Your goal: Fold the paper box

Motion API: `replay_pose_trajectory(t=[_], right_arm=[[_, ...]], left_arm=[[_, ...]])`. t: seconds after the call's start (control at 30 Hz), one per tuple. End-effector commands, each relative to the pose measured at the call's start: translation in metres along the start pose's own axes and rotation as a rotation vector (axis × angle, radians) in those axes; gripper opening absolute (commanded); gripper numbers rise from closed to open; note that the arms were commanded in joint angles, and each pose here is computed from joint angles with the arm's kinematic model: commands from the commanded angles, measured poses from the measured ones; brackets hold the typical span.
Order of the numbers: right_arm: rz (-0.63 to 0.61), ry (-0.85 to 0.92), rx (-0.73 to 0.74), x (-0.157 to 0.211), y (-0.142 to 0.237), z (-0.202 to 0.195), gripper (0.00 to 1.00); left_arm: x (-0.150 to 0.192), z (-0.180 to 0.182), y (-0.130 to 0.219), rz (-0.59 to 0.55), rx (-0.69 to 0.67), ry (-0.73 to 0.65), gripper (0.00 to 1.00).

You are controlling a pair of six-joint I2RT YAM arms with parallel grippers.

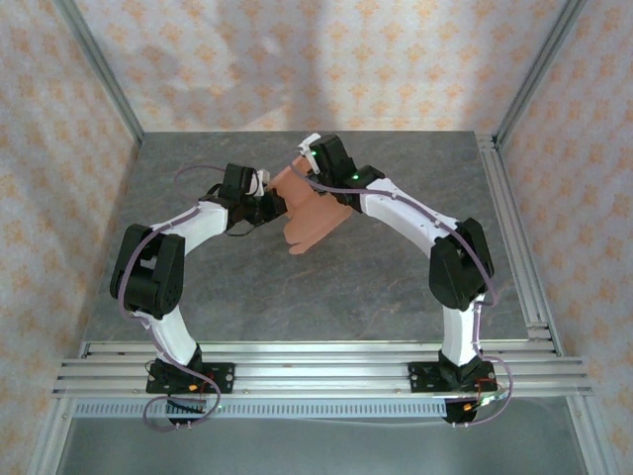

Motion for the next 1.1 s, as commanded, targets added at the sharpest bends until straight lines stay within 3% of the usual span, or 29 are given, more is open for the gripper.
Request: replay_pose_trajectory(t=[0.0,0.13,0.3,0.53,0.63,0.87,1.07], right_arm=[[0.048,0.013,0.040,0.005,-0.011,-0.005,0.18],[0.047,0.048,0.034,0.003,-0.012,0.002,0.08],[0.024,0.040,0.016,0.001,-0.006,0.003,0.08],[0.033,0.044,0.035,0.001,-0.013,0.002,0.27],[0.030,0.047,0.036,-0.003,-0.017,0.002,0.28],[0.042,0.067,0.052,-0.004,-0.018,0.001,0.11],[0.080,0.142,0.108,-0.002,-0.016,0.008,0.10]], left_arm=[[0.000,-0.028,0.015,-0.002,0.086,-0.076,0.00],[0.000,-0.027,0.014,-0.001,0.082,-0.073,0.00],[0.000,-0.026,0.013,0.003,0.080,-0.071,0.00],[0.000,-0.026,0.012,0.004,0.084,-0.072,0.00],[0.001,-0.025,0.013,0.006,0.084,-0.071,0.00],[0.002,-0.024,0.013,0.006,0.078,-0.069,0.00],[0.001,-0.022,0.011,0.006,0.065,-0.064,0.00]])
Point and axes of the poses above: each hand's point on the last joint's axis, 136 mm out from that joint toward the fingers, its own y axis back along the fingers, its own z axis along the line the jaws close on, x = y × z, the point moved 3 cm from there along y, back along the fingers, and after that the axes turned 13 degrees about y, right-handed, at the moved point
